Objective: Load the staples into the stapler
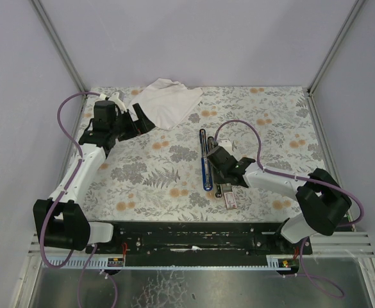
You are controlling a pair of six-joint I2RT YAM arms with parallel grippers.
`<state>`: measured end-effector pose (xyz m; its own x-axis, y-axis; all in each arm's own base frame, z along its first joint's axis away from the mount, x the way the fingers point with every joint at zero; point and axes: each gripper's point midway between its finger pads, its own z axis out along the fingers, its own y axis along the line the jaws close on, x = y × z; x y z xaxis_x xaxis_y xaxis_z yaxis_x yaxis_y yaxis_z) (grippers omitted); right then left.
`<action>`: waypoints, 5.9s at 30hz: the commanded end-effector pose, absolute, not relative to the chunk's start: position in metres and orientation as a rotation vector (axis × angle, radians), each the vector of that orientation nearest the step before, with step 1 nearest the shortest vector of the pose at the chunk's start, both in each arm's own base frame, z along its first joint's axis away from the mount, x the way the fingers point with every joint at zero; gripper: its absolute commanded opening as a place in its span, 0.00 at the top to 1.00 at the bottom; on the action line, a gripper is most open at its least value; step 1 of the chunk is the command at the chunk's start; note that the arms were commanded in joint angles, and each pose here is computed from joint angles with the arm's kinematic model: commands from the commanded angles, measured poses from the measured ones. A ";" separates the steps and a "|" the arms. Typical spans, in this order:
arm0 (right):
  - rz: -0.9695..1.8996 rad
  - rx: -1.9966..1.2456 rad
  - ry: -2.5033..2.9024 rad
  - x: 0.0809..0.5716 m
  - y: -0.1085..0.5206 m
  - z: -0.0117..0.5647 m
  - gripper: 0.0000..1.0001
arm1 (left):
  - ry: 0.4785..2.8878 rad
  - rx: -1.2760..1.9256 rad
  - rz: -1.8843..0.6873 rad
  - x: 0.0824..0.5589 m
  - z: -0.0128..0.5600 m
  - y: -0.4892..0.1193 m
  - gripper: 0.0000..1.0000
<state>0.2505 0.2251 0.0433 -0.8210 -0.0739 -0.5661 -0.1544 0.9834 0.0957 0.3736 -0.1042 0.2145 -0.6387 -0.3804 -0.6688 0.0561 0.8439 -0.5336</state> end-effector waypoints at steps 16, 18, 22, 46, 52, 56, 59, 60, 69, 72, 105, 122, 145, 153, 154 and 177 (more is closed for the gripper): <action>0.186 -0.170 2.488 0.259 0.233 0.067 0.57 | 2.137 -0.232 -0.712 0.376 0.221 -0.104 0.03; 0.195 -0.180 2.470 0.260 0.233 0.080 0.56 | 2.133 -0.234 -0.709 0.376 0.221 -0.103 0.03; 0.177 -0.192 2.435 0.258 0.221 0.093 0.56 | 2.136 -0.240 -0.708 0.375 0.219 -0.102 0.03; 0.007 -0.196 2.545 0.273 0.184 0.038 0.68 | 2.151 -0.248 -0.696 0.376 0.212 -0.100 0.03; 0.044 -0.209 2.549 0.274 0.189 0.036 0.68 | 2.154 -0.248 -0.703 0.375 0.211 -0.101 0.03; 0.036 -0.217 2.558 0.274 0.190 0.032 0.68 | 2.156 -0.246 -0.703 0.375 0.211 -0.101 0.03; 0.034 -0.222 2.565 0.274 0.191 0.030 0.68 | 2.153 -0.246 -0.701 0.376 0.212 -0.101 0.03; 0.033 -0.224 2.568 0.274 0.190 0.029 0.68 | 2.153 -0.245 -0.703 0.375 0.212 -0.101 0.03; 0.019 -0.229 2.583 0.271 0.188 0.022 0.69 | 2.152 -0.245 -0.702 0.376 0.212 -0.101 0.03; 0.015 -0.230 2.590 0.271 0.187 0.019 0.70 | 2.154 -0.245 -0.703 0.375 0.212 -0.101 0.03; 1.235 -0.323 1.913 0.248 0.289 0.278 0.77 | 1.805 0.301 -1.575 0.216 0.275 -0.288 0.04; 1.665 -0.446 1.632 0.205 0.311 0.345 0.76 | 1.581 0.373 -1.832 0.177 0.338 -0.285 0.39; 1.673 -0.474 1.672 0.202 0.313 0.333 0.76 | 1.639 0.279 -1.794 0.190 0.332 -0.288 0.85; 1.533 -0.400 1.680 0.215 0.301 0.328 0.44 | 1.811 0.225 -1.682 0.194 0.291 -0.283 0.91; 1.483 -0.375 1.698 0.219 0.296 0.324 0.40 | 1.879 0.203 -1.625 0.196 0.274 -0.280 0.91; 0.715 -0.239 1.998 0.259 0.211 0.212 0.14 | 2.667 -0.062 -0.502 0.194 0.046 -0.250 0.93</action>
